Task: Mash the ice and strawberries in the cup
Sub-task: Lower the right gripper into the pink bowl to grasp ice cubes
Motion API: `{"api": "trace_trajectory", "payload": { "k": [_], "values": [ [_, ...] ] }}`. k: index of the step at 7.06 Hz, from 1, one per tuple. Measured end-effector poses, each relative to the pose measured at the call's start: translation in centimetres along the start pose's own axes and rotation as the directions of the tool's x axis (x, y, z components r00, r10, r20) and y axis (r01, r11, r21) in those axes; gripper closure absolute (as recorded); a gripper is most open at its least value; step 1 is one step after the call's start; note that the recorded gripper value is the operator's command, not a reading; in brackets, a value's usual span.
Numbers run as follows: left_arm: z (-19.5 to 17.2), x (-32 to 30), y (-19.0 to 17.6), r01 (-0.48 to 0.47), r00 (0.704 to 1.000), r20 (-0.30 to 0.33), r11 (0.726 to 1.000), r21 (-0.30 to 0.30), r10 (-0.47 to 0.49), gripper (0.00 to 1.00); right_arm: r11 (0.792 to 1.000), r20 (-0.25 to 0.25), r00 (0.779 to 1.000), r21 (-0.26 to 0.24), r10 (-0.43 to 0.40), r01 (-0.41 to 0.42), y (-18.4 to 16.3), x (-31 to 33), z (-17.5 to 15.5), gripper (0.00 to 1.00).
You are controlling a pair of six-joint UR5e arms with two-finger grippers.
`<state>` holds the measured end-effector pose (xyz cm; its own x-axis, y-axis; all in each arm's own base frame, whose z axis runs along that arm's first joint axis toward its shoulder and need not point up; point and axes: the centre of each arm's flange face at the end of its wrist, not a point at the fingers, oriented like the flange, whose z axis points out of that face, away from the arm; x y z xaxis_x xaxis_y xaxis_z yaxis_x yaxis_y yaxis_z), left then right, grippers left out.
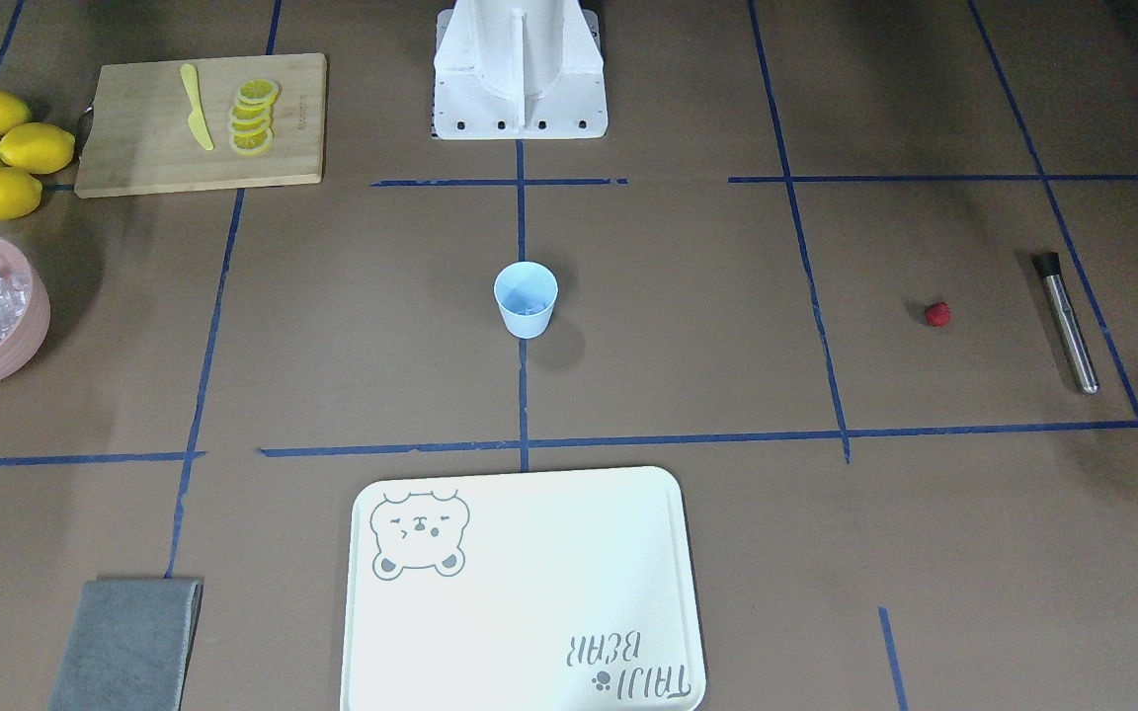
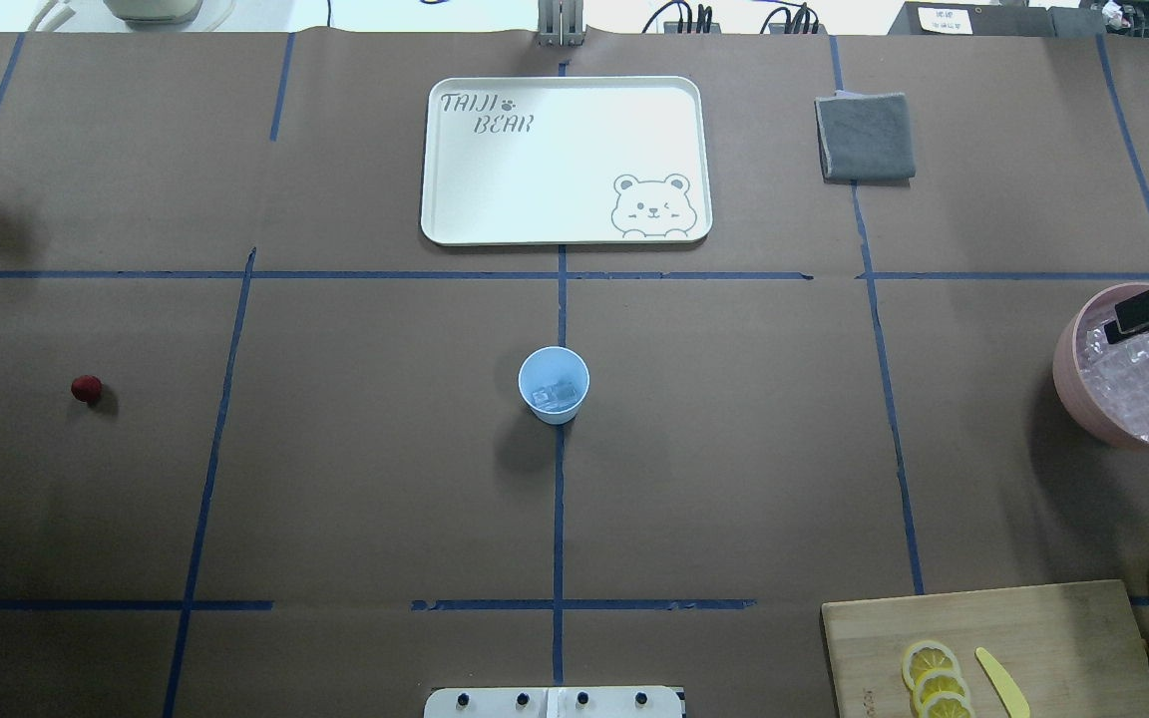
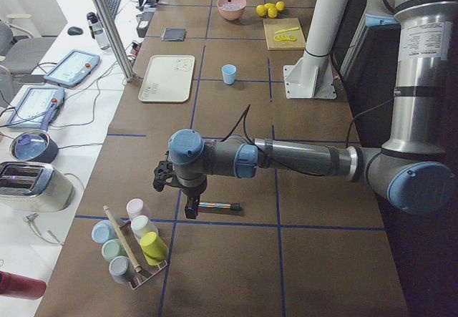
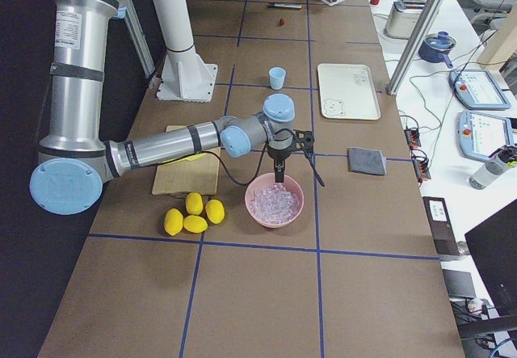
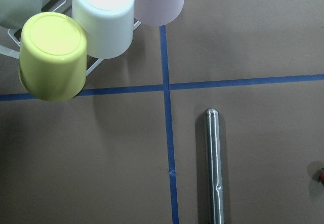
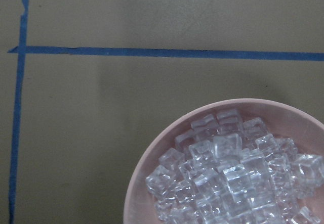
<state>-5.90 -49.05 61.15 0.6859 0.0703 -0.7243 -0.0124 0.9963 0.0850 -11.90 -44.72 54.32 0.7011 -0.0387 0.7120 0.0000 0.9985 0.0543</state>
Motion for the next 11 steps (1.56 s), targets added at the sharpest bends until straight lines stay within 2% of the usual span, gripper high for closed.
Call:
{"api": "trace_trajectory", "payload": {
  "k": [2,4,8,9,11],
  "values": [
    [-0.2,0.2,-0.1,-0.004,1.0,0.0,1.0,0.004,0.004,0.0,0.999,-0.02,0.999,-0.031,-0.032,0.031,-0.6,1.6,2.0,0.01],
    [-0.2,0.2,-0.1,-0.004,1.0,0.0,1.0,0.005,0.004,0.0,0.996,-0.039,0.996,-0.04,-0.078,0.076,-1.7,2.2,3.2,0.04],
    [-0.3,0.3,-0.2,-0.007,1.0,0.001,1.0,0.007,0.007,0.0,0.983,-0.049,0.984,-0.065,-0.173,0.17,-2.3,3.3,4.6,0.08],
    [-0.4,0.5,-0.2,-0.006,1.0,0.001,1.0,0.009,0.006,0.0,0.983,-0.049,0.983,-0.073,-0.174,0.171,-2.2,3.5,4.9,0.14],
    [-0.8,0.8,-0.2,-0.003,1.0,0.001,1.0,0.015,0.003,0.0,0.983,-0.046,0.984,-0.085,-0.17,0.166,-2.4,3.8,5.5,0.34]
  ]
}}
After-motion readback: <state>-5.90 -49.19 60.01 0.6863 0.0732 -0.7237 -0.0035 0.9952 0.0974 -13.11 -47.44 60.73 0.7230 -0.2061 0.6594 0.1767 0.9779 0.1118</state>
